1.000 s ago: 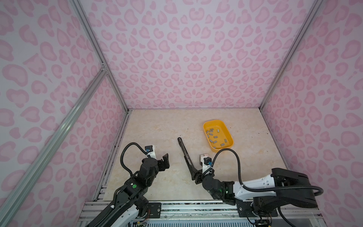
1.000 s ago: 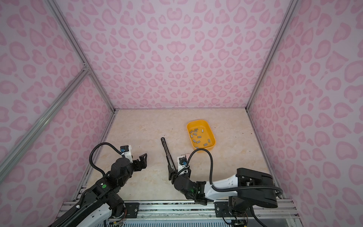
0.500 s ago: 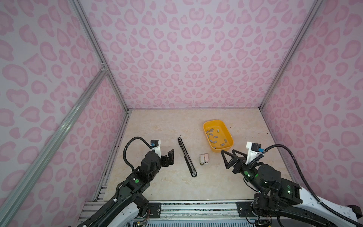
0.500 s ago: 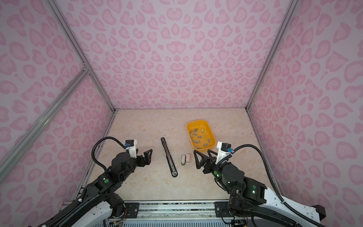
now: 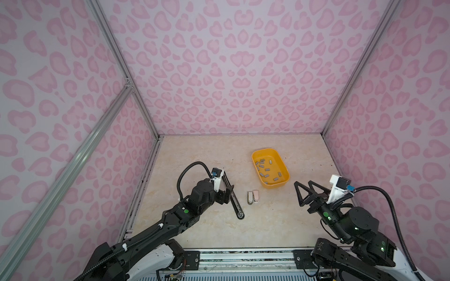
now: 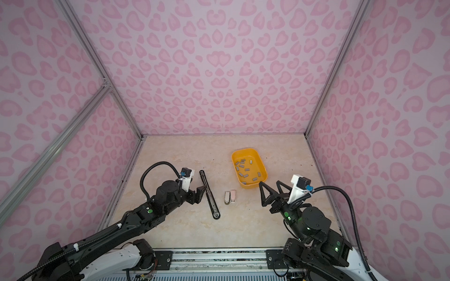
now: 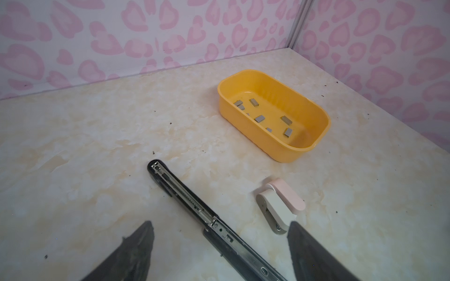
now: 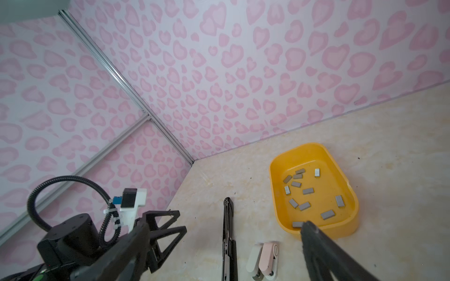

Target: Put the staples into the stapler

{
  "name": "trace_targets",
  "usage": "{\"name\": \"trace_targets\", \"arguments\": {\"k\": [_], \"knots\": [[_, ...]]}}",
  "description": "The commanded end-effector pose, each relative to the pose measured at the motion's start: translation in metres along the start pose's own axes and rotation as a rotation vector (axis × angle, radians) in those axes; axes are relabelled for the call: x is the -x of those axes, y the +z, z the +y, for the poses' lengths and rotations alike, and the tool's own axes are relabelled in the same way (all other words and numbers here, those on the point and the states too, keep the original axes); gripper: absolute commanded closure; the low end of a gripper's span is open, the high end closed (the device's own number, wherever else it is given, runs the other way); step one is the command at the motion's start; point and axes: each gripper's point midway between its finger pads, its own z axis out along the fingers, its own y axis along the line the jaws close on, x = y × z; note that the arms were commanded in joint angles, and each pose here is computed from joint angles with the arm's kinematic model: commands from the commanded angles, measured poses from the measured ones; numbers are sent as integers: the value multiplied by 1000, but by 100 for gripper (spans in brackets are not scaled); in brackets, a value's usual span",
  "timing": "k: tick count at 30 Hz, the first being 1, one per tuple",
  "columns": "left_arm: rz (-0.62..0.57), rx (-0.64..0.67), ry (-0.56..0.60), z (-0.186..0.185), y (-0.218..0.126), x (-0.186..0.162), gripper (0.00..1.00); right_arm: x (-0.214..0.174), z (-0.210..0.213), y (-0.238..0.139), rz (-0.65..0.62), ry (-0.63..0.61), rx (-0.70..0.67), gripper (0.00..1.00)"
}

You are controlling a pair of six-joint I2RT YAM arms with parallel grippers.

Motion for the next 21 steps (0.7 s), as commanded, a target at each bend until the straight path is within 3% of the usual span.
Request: {"name": "trace_targets", "arguments": {"k": [1,5,8,10,13,16,19,21], "knots": [[-94,-108,189,-26,10,22,27,-13,7,3,56,-34,43,6],[-81,-270,485,-66,12,-4,25,-39,5,34,148,-74,-25,8],[-90,-279,607,-70,18,-8,26,-62,-3,53,221,-88,-57,6],[-30,-277,695,-69,30,-14,29,-75,-24,59,232,-83,-108,5],[67,-317,783,-73,42,-22,37,-95,-53,66,248,-59,-145,11],[54,-373,869,-81,51,-30,40,-110,-80,67,275,-70,-214,26],[53,-398,887,-85,57,-28,46,-131,-89,70,329,-79,-222,32],[38,-405,830,-89,54,-16,48,-145,-93,73,372,-76,-221,35]]}}
